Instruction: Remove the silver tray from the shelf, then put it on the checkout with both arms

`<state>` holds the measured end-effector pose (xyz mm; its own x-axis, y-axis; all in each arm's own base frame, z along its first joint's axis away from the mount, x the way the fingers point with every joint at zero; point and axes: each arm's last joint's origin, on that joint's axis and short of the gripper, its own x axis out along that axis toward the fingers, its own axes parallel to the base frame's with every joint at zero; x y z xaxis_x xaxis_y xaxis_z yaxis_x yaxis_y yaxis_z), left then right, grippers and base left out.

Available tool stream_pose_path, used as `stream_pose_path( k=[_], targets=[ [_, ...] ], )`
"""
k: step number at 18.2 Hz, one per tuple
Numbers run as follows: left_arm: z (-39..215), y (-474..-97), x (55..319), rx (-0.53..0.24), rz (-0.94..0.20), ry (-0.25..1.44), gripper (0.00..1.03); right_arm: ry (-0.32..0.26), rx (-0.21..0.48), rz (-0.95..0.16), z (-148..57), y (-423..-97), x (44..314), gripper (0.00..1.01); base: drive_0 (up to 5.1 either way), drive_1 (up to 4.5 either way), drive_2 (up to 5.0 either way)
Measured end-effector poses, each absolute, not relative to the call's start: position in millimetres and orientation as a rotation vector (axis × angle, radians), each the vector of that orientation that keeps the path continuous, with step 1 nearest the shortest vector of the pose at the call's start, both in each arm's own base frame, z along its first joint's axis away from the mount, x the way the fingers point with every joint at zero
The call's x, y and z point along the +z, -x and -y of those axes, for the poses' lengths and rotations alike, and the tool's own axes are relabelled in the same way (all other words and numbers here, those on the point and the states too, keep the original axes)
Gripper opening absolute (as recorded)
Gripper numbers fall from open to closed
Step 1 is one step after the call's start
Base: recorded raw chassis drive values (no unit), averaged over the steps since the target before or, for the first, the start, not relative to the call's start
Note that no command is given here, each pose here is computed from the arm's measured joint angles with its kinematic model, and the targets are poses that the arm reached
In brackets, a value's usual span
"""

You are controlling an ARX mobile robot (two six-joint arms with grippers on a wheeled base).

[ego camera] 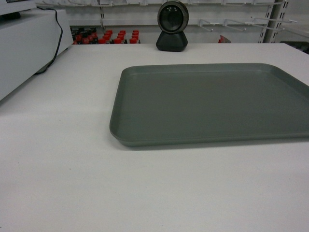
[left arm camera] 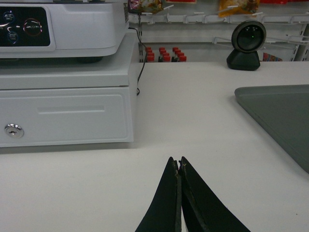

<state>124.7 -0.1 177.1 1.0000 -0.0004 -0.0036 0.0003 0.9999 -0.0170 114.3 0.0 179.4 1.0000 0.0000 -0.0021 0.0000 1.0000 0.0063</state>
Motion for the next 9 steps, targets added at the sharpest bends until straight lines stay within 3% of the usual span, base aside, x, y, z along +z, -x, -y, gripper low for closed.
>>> stream_pose_path(
  k=[6, 8, 9],
  targets=[
    [0, -115, 171, -0.001, 0.02, 0.017, 0.01, -0.006, 0.0, 0.01, 0, -108, 170, 0.02, 0.0, 0.0, 0.0],
    [0, -113, 170, 0.0, 0.01, 0.017, 0.01, -0.006, 0.003, -0.04, 0, -101, 164, 0.02, 0.0, 0.0, 0.0],
    [0, -112, 170, -0.001, 0.01, 0.017, 0.01, -0.006, 0.0, 0.017, 0, -97, 168, 0.02, 0.0, 0.0, 0.0]
  ],
)
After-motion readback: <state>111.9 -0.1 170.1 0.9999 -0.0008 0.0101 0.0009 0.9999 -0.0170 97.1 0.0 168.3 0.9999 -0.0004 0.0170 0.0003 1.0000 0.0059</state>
